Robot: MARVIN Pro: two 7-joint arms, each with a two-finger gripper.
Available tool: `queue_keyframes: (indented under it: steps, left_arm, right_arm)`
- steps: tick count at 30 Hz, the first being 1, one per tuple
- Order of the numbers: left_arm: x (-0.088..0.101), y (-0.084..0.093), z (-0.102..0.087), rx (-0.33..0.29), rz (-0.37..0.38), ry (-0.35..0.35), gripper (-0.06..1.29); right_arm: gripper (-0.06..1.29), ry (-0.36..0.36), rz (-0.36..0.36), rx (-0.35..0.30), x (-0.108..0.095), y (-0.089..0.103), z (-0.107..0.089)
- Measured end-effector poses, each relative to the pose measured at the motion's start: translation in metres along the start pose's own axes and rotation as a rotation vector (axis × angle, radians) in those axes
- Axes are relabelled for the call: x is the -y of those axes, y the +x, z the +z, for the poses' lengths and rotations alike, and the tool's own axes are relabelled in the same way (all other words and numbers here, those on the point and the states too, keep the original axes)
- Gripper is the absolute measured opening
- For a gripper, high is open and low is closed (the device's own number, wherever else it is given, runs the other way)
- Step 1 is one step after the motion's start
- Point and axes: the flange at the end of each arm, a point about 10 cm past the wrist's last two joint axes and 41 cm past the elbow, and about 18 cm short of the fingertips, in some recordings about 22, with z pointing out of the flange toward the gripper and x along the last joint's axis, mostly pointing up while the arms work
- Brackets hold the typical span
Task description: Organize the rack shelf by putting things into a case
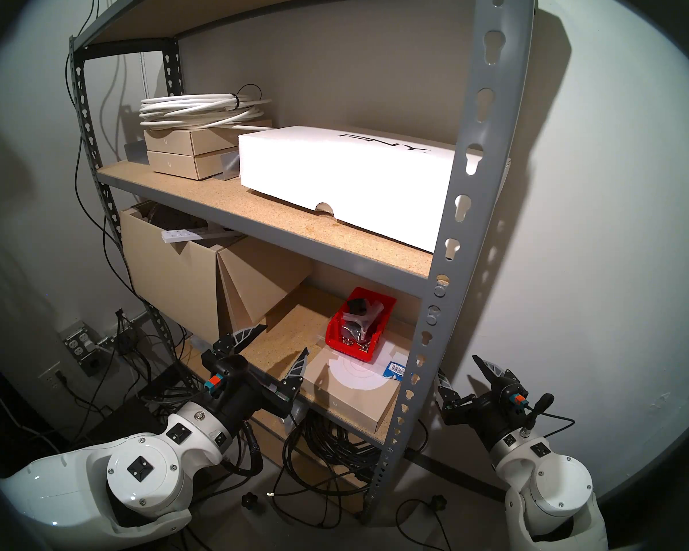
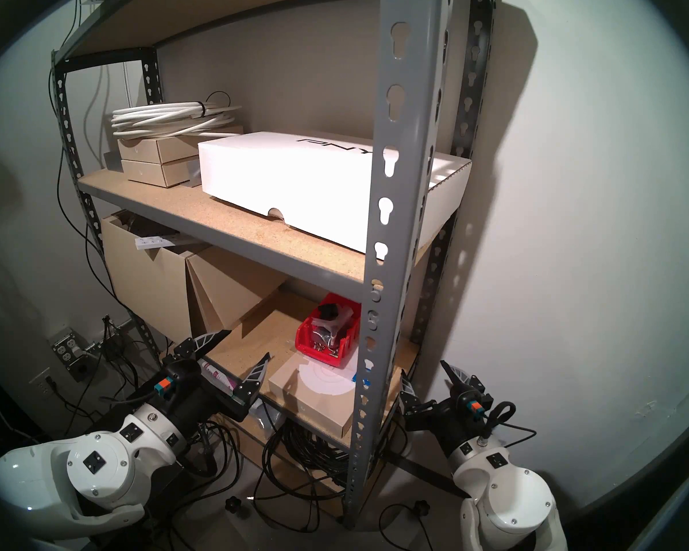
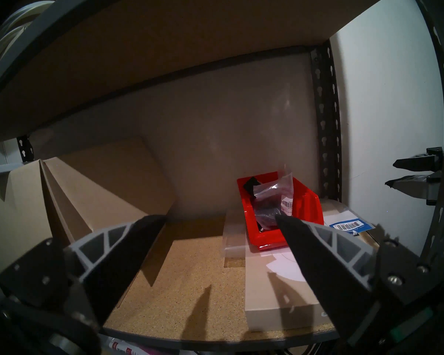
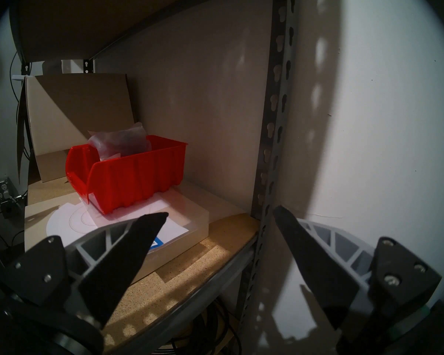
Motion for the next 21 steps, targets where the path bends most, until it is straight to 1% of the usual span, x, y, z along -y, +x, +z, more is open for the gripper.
queue_keyframes:
  steps: [21]
  left_arm:
    - [0.0014,0.0018,0.0006,-0.011,0.008,-0.005,1.2]
  right_arm:
    - [1.19,0.0,0.0,0.0,0.0001,0.0,0.0]
